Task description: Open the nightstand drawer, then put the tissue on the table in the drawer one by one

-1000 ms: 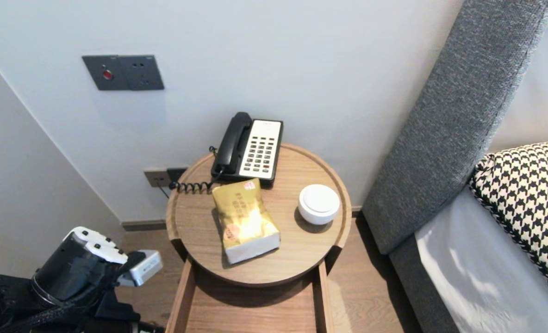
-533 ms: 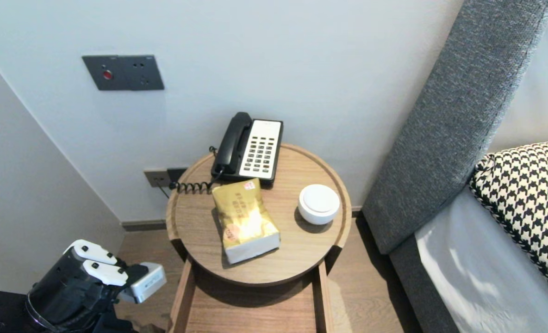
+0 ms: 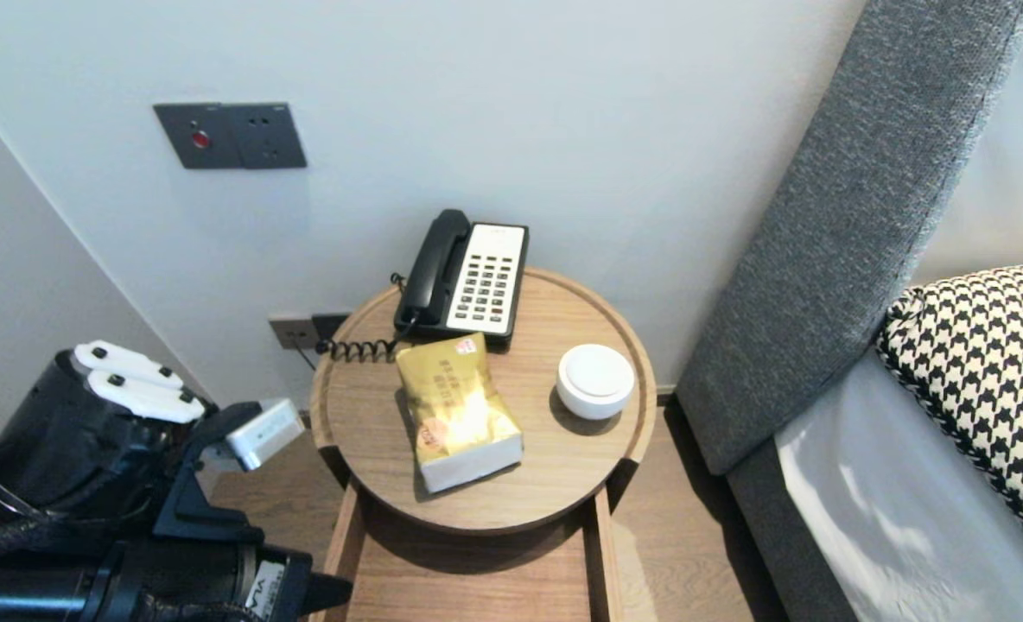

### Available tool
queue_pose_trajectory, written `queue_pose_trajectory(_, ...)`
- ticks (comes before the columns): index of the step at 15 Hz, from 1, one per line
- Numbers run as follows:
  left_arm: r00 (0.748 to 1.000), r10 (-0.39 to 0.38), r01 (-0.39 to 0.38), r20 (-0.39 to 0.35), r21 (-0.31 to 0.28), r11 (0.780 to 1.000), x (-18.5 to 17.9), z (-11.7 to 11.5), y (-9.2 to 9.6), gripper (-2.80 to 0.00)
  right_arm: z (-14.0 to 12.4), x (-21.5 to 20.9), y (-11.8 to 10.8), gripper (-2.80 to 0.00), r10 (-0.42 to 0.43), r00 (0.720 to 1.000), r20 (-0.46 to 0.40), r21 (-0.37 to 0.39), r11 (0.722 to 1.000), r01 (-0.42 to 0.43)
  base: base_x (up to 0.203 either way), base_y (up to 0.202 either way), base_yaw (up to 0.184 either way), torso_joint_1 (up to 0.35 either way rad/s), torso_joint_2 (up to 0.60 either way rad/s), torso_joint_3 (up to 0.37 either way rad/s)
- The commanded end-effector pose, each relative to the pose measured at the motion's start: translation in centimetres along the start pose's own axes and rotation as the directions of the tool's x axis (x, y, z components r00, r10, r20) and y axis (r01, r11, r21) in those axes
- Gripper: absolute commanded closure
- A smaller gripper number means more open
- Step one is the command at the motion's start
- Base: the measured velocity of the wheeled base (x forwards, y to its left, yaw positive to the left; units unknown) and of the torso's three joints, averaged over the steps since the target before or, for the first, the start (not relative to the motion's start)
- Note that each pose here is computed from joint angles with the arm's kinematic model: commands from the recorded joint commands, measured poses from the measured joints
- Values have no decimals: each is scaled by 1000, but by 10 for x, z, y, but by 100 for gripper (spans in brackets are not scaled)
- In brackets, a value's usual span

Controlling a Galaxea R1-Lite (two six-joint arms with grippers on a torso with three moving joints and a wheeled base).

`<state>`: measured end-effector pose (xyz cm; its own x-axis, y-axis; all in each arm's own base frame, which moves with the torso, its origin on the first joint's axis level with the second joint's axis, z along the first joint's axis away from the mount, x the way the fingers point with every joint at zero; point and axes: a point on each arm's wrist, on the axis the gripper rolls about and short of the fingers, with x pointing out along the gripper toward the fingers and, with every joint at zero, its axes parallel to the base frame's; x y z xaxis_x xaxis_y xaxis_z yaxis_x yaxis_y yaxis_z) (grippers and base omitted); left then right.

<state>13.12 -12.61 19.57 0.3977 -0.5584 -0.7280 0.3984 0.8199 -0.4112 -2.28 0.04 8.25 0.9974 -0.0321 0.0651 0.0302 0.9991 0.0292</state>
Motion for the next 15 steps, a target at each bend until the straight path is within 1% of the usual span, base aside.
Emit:
queue_pose_trajectory(1, 997, -33, 34, 72, -6, 999, -24, 26, -18, 0, -7, 2, 0, 0, -1, 1000, -27, 0, 1000, 1, 0, 0, 0, 0, 0, 0)
queue_pose_trajectory(2, 997, -27, 28, 75, -19, 999, -31, 34, -23, 0, -7, 2, 0, 0, -1, 1000, -27, 0, 1000, 1, 0, 0, 0, 0, 0, 0)
queue_pose_trajectory(3, 996, -20, 23, 84, -35, 999, -39, 48, -31, 0, -7, 2, 0, 0, -1, 1000, -27, 0, 1000, 1, 0, 0, 0, 0, 0, 0)
queue_pose_trajectory(4, 997, 2, 3, 78, -61, 998, -41, 60, -38, 0, -7, 2, 0, 0, -1, 1000, -27, 0, 1000, 1, 0, 0, 0, 0, 0, 0)
queue_pose_trajectory(5, 998, 45, -40, 52, -95, 995, -35, 71, -42, 0, -7, 2, 0, 0, -1, 1000, -27, 0, 1000, 1, 0, 0, 0, 0, 0, 0)
queue_pose_trajectory(7, 989, 149, -151, -24, -173, 973, -23, 92, -50, 0, -7, 2, 0, 0, -1, 1000, -27, 0, 1000, 1, 0, 0, 0, 0, 0, 0)
queue_pose_trajectory(8, 980, 190, -199, -59, -220, 955, -17, 101, -54, 0, -7, 2, 0, 0, -1, 1000, -27, 0, 1000, 1, 0, 0, 0, 0, 0, 0)
queue_pose_trajectory(9, 973, 216, -230, -82, -259, 938, -13, 110, -57, 0, -7, 2, 0, 0, -1, 1000, -27, 0, 1000, 1, 0, 0, 0, 0, 0, 0)
queue_pose_trajectory(10, 963, 244, -267, -115, -292, 918, -4, 117, -60, -280, -7, 2, 0, 0, -1, 1000, -27, 0, 1000, 1, 0, 0, 0, 0, 0, 0)
queue_pose_trajectory(11, 952, 268, -301, -145, -316, 900, 2, 122, -61, -280, -7, 2, 0, 0, -1, 1000, -27, 0, 1000, 1, 0, 0, 0, 0, 0, 0)
queue_pose_trajectory(12, 946, 281, -320, -160, -348, 881, 9, 126, -62, -280, -7, 2, 0, 0, -1, 1000, -27, 0, 1000, 1, 0, 0, 0, 0, 0, 0)
queue_pose_trajectory(13, 935, 304, -353, -184, -392, 850, 21, 130, -62, -280, -7, 2, 0, 0, -1, 1000, -27, 0, 1000, 1, 0, 0, 0, 0, 0, 0)
queue_pose_trajectory(14, 918, 343, -396, -201, -416, 818, 33, 131, -60, -280, -7, 2, 0, 0, -1, 1000, -27, 0, 1000, 1, 0, 0, 0, 0, 0, 0)
queue_pose_trajectory(15, 907, 371, -422, -201, -421, 803, 39, 132, -59, -280, -7, 2, 0, 0, -1, 1000, -27, 0, 1000, 1, 0, 0, 0, 0, 0, 0)
